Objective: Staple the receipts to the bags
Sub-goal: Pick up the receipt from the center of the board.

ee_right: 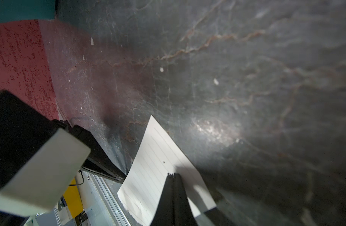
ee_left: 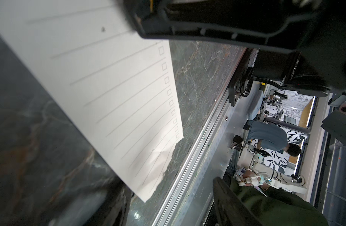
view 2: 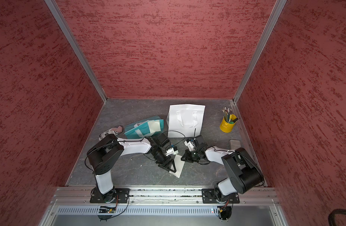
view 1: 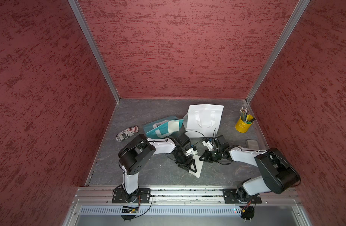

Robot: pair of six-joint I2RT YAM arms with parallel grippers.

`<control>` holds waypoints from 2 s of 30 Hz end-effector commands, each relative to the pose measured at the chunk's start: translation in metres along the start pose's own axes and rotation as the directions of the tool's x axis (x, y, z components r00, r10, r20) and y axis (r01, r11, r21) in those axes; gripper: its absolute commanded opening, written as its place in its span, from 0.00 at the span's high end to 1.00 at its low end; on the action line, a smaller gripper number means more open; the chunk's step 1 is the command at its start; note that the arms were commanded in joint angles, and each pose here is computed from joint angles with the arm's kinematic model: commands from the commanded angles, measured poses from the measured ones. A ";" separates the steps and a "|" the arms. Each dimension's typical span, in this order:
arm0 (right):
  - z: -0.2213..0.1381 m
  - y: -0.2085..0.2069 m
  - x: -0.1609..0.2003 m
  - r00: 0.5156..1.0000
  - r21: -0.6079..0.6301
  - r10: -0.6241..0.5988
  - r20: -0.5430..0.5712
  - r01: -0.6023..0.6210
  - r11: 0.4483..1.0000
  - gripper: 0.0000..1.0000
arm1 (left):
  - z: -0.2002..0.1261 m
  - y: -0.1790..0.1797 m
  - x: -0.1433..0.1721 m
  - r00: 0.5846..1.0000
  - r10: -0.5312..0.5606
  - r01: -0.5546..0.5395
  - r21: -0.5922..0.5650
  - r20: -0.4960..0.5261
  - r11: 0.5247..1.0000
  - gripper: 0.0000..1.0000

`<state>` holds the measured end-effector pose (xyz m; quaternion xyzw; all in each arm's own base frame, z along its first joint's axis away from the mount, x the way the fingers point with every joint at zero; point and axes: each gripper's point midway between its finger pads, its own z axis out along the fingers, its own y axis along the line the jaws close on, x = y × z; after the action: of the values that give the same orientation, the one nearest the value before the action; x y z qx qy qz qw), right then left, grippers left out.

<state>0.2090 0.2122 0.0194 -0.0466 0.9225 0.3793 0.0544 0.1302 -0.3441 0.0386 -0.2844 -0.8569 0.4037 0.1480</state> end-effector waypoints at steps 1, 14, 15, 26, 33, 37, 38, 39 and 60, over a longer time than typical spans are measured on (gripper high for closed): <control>0.002 -0.006 -0.006 1.000 0.036 0.010 0.023 -0.011 0.999 1.00 | 0.006 0.000 -0.009 1.000 0.015 -0.015 0.008 0.015 1.000 0.35; 0.005 -0.001 -0.004 0.999 -0.014 0.045 0.027 -0.045 0.999 1.00 | -0.006 -0.003 -0.035 0.992 0.012 -0.015 0.019 0.124 1.000 0.60; 0.005 0.000 -0.005 0.999 -0.018 0.045 0.029 -0.044 0.999 1.00 | -0.007 -0.004 -0.038 0.990 0.015 -0.018 0.022 0.137 1.000 0.61; 0.007 0.002 -0.005 0.998 -0.044 0.064 0.029 -0.063 0.997 1.00 | -0.007 -0.002 -0.046 0.988 0.011 -0.014 0.013 0.156 1.000 0.61; 0.007 0.002 -0.005 0.997 -0.055 0.073 0.029 -0.072 0.996 1.00 | 0.000 0.000 -0.051 0.987 -0.002 0.000 0.015 0.158 1.000 0.55; 0.006 0.004 -0.005 0.996 -0.065 0.081 0.034 -0.079 0.995 1.00 | 0.003 0.001 -0.055 0.987 -0.006 0.004 0.014 0.162 1.000 0.58; 0.007 0.004 -0.004 0.996 -0.067 0.081 0.033 -0.079 0.995 1.00 | 0.003 0.001 -0.056 0.986 -0.004 0.001 0.015 0.165 1.000 0.59; 0.006 0.003 -0.005 0.996 -0.068 0.085 0.035 -0.083 0.994 1.00 | 0.004 0.001 -0.056 0.986 -0.003 0.001 0.016 0.167 1.000 0.60; -0.018 0.032 -0.032 0.988 -0.132 0.008 0.151 0.012 0.991 0.92 | -0.006 -0.004 -0.066 0.978 0.027 -0.026 -0.006 0.206 1.000 1.00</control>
<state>0.2219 0.2204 0.0333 -0.0073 0.9027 0.4232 0.0779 0.1773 -0.3785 0.0366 -0.2396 -0.8677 0.4300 0.0695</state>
